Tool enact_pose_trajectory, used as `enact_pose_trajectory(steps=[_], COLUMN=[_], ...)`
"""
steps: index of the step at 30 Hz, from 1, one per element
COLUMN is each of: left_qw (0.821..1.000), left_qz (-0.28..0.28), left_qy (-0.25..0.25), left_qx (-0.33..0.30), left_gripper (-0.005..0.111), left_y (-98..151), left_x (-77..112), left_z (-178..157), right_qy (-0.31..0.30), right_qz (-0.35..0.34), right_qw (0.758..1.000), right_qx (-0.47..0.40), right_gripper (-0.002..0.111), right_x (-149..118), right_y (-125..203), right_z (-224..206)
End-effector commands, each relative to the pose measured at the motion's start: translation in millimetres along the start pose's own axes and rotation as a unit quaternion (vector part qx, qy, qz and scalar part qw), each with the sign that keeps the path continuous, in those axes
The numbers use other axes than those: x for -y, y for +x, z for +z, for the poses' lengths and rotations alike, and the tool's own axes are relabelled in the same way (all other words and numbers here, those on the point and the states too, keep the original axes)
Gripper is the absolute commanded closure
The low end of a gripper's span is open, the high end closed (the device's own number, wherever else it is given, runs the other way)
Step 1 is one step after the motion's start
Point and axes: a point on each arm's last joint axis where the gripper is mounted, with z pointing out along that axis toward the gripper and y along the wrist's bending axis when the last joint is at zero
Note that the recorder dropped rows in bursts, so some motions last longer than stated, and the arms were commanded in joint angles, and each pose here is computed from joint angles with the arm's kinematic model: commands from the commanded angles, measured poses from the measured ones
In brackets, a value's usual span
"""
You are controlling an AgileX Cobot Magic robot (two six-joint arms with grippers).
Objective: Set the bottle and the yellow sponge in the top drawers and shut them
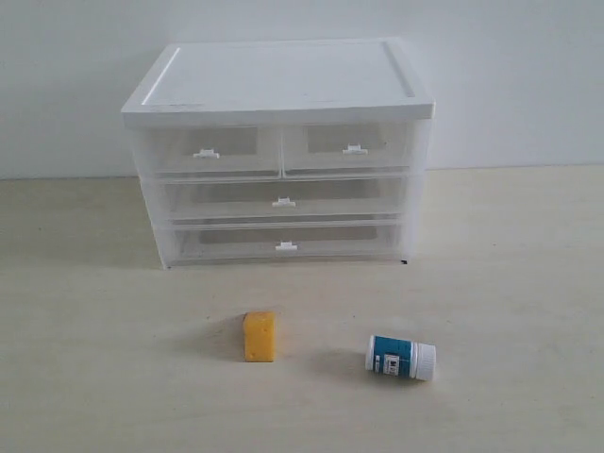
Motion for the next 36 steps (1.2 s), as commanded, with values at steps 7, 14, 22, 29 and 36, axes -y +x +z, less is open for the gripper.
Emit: enact_pose_trajectory(steps=[7, 14, 22, 29, 36], left_qw=[0.976, 0.964, 0.967, 0.970, 0.974], left_qz=[-0.029, -0.055, -0.049, -0.031, -0.024], left_qy=[-0.029, 0.006, 0.012, 0.030, 0.058], left_qx=[-0.214, -0.260, -0.250, -0.239, -0.216], left_gripper=[0.103, 0.103, 0.103, 0.103, 0.103], left_y=[21, 37, 36, 34, 24], left_x=[-61.5, -83.5, -86.0, -83.8, -79.4], left_z=[84, 107, 111, 112, 121], right_qy=[-0.007, -0.019, -0.076, -0.209, -0.289], right_qz=[-0.005, 0.044, 0.166, 0.373, 0.353], right_qw=[0.997, 0.982, 0.920, 0.807, 0.831], right_qx=[0.083, 0.185, 0.348, 0.408, 0.319], right_gripper=[0.108, 0.108, 0.108, 0.108, 0.108], right_x=[-1, -2, -2, -3, -31], right_y=[-15, -33, -60, -74, -186], right_z=[-1, -7, -23, -38, -18])
